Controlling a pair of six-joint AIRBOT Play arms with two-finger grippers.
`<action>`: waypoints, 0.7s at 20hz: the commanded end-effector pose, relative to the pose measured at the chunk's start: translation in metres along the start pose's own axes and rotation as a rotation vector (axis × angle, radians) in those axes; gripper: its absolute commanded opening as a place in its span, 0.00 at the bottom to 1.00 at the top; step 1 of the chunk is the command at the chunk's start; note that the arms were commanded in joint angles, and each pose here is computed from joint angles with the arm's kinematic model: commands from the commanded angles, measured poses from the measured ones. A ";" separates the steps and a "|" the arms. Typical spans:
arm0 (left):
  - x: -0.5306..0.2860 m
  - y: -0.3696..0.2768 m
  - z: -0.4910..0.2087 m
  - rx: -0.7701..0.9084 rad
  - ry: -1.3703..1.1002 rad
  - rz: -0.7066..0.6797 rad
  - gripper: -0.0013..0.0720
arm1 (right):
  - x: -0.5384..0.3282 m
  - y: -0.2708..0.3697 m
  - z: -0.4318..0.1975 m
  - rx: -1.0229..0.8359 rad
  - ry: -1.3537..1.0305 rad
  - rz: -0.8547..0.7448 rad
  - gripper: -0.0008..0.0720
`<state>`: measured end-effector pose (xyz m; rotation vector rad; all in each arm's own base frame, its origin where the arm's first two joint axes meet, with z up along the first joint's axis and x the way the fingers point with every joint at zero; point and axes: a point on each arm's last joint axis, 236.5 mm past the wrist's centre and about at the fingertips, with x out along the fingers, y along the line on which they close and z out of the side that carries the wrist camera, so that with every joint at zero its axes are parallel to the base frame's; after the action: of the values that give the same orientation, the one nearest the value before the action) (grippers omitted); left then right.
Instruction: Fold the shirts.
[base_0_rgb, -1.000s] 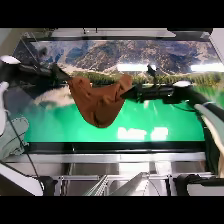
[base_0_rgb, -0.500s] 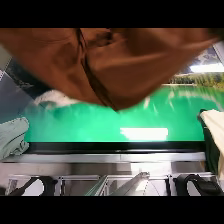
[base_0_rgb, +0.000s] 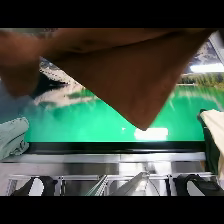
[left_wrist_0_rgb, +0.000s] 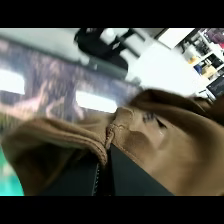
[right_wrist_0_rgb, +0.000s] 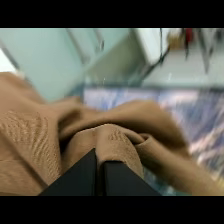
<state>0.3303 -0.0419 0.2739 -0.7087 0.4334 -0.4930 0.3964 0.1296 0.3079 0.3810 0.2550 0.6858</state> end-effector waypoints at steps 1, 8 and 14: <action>0.058 0.100 -0.099 -0.204 0.193 0.071 0.04 | 0.084 -0.056 -0.131 0.199 0.341 0.075 0.05; 0.109 0.202 -0.139 -0.337 0.367 0.196 0.98 | 0.102 -0.112 -0.254 0.520 0.619 0.099 0.99; 0.102 0.241 -0.107 -0.180 0.559 0.218 0.98 | -0.004 -0.133 -0.306 0.814 0.837 0.081 0.65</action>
<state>0.4256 -0.0063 0.0274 -0.7860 0.9530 -0.3916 0.4113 0.1304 0.0030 0.7713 1.1634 0.7820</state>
